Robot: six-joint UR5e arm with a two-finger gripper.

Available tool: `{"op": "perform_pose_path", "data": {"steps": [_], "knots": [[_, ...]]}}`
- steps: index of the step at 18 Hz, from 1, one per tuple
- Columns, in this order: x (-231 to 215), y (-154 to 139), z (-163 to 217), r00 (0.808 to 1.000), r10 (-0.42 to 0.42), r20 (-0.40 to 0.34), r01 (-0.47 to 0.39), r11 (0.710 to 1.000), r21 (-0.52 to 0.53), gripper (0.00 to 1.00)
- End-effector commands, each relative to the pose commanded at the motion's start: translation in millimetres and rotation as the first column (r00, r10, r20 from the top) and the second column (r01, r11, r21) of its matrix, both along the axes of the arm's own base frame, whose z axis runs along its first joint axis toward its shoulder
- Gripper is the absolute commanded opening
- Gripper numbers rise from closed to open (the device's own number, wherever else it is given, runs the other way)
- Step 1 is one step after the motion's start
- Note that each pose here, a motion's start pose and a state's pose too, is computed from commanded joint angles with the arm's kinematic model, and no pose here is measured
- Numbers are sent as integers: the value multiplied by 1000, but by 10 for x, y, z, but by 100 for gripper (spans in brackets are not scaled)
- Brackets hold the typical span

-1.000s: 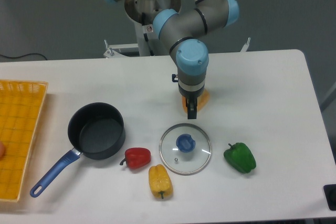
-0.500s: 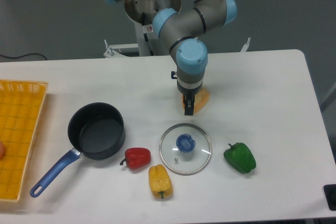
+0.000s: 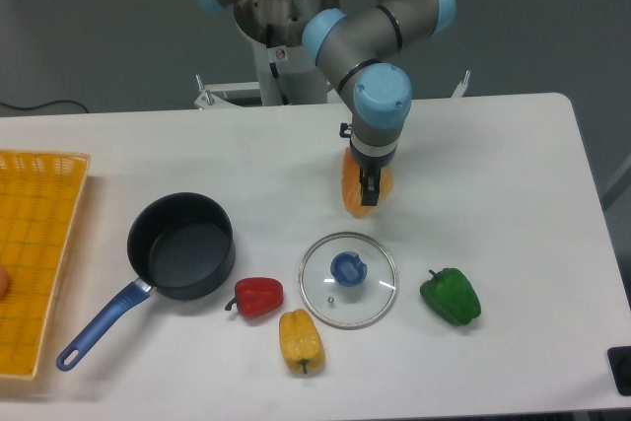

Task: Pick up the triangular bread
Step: 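Lift the triangular bread slightly and adjust the grip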

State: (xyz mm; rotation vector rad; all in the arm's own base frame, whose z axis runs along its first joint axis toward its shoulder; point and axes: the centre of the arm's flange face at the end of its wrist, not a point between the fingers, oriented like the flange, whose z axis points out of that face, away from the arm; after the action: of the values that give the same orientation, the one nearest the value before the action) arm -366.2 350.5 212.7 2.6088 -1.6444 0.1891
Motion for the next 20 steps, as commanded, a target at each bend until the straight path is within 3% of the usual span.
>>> {"op": "perform_pose_path", "data": {"steps": [16,20], "knots": [[48,30,-126,1000,-2,11,2,1000,-11,100],[36,31,-114,1000,0,6,0,1000,-14,93]]}}
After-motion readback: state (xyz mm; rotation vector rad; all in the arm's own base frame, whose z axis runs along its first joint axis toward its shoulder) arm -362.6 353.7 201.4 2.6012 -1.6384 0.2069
